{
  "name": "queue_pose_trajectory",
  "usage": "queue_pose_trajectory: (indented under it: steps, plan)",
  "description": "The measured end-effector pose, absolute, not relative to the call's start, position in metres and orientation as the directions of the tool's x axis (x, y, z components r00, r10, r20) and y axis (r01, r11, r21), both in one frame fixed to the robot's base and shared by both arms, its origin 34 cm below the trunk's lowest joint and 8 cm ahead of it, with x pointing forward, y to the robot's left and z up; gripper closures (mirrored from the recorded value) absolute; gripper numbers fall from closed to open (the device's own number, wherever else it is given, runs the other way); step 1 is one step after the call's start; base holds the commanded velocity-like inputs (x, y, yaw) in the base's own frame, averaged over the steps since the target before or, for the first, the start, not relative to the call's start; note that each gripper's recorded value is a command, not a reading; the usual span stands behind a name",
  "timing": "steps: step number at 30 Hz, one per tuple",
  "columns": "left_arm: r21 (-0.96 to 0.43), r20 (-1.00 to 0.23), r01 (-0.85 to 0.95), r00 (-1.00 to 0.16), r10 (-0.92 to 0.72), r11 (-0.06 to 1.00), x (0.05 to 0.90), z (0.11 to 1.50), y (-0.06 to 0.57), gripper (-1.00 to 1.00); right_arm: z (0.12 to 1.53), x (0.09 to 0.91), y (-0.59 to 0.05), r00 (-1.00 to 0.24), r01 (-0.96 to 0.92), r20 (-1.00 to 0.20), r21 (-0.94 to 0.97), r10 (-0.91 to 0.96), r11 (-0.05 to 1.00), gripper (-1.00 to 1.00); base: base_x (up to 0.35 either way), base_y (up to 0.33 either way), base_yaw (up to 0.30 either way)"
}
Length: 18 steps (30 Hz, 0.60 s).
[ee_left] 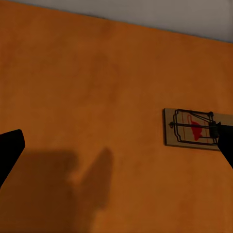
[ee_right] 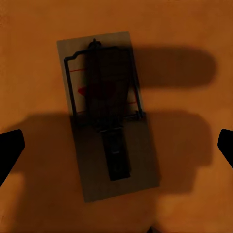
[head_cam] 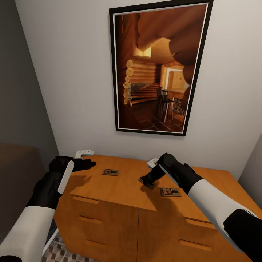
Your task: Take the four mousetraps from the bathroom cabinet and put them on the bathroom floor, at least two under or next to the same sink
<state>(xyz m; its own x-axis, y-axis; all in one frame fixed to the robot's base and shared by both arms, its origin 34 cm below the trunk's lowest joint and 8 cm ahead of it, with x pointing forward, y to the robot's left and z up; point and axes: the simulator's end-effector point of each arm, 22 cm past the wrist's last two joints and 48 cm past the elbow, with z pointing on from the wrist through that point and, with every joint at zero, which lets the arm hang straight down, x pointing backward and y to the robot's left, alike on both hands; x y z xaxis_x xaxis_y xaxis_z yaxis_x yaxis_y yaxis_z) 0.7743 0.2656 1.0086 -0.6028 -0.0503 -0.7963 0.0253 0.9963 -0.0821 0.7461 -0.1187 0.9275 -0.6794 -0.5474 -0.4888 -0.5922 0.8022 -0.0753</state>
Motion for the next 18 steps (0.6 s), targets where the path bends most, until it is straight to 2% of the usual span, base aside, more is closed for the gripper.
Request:
queue_pose_trajectory:
  steps: [18]
  plan:
    - [-0.083, -0.796, 0.026, -0.603, -0.050, 0.996, 0.774, 1.009, 0.265, -1.00, 0.918, 0.734, -0.118, -0.658, -0.644, -0.446, -0.084, -0.606, 0.761, -1.00, 0.000, 0.000, 0.000]
